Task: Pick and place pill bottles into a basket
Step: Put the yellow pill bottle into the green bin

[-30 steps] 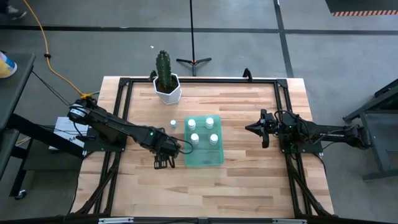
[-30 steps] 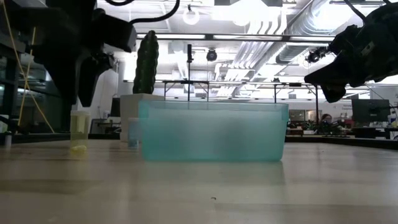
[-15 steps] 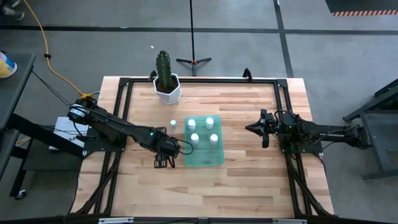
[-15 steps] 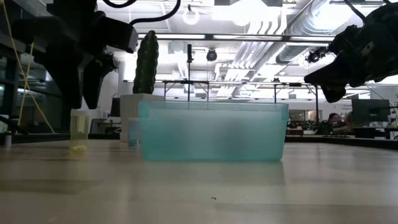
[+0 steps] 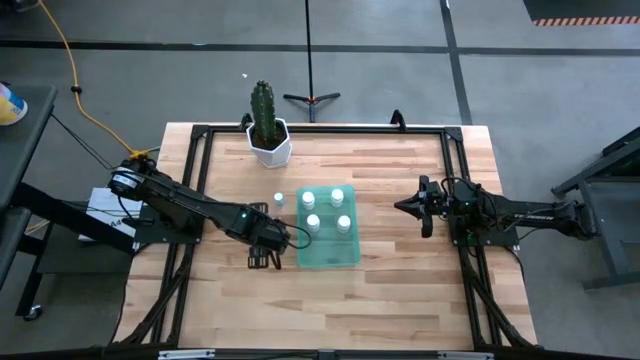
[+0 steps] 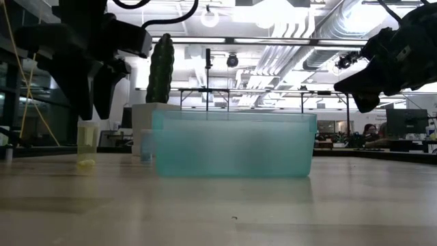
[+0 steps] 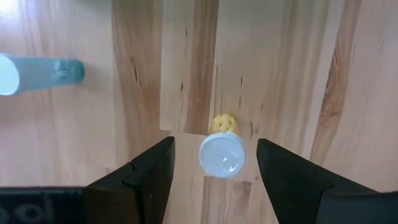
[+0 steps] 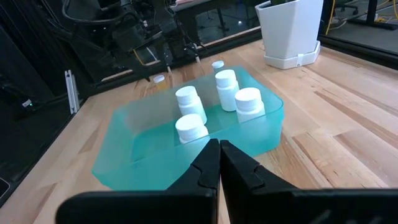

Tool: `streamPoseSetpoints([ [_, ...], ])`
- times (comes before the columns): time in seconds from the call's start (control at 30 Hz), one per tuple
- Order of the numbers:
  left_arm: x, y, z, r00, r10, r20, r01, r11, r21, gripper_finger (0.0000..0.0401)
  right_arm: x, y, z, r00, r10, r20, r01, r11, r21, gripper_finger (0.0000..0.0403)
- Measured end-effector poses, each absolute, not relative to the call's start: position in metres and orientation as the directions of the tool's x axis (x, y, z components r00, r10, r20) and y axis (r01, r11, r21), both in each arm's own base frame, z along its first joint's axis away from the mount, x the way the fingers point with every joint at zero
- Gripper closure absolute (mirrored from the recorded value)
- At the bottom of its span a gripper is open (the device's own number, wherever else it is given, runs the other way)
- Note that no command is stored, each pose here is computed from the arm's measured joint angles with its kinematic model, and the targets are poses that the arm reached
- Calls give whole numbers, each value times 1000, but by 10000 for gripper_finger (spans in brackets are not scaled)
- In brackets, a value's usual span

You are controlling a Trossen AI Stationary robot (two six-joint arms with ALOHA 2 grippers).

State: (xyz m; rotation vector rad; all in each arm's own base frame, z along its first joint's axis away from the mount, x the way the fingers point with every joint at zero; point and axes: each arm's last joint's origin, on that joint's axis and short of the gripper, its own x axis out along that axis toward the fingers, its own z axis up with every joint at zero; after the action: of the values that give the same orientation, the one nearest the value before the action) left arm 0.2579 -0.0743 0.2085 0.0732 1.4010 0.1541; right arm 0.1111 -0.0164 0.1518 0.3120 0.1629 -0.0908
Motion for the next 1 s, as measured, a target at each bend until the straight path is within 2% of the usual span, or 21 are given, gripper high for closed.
streamPoseSetpoints([
  [0.3, 257, -75, 208, 148, 133, -980, -62, 990, 125, 132, 111, -16, 152, 983, -63, -174, 113, 948, 298, 402],
  [0.6, 258, -74, 206, 145, 156, -977, -84, 986, 145, 27, 111, -16, 151, 982, -63, -179, 115, 948, 298, 401],
  [0.7, 260, -75, 204, 146, 161, -976, -90, 985, 149, 6, 111, -16, 151, 981, -63, -185, 117, 948, 298, 402],
  [1.0, 261, -76, 185, 114, 150, -982, -124, 983, 136, 33, 110, -16, 149, 977, -64, -202, 123, 948, 294, 401],
])
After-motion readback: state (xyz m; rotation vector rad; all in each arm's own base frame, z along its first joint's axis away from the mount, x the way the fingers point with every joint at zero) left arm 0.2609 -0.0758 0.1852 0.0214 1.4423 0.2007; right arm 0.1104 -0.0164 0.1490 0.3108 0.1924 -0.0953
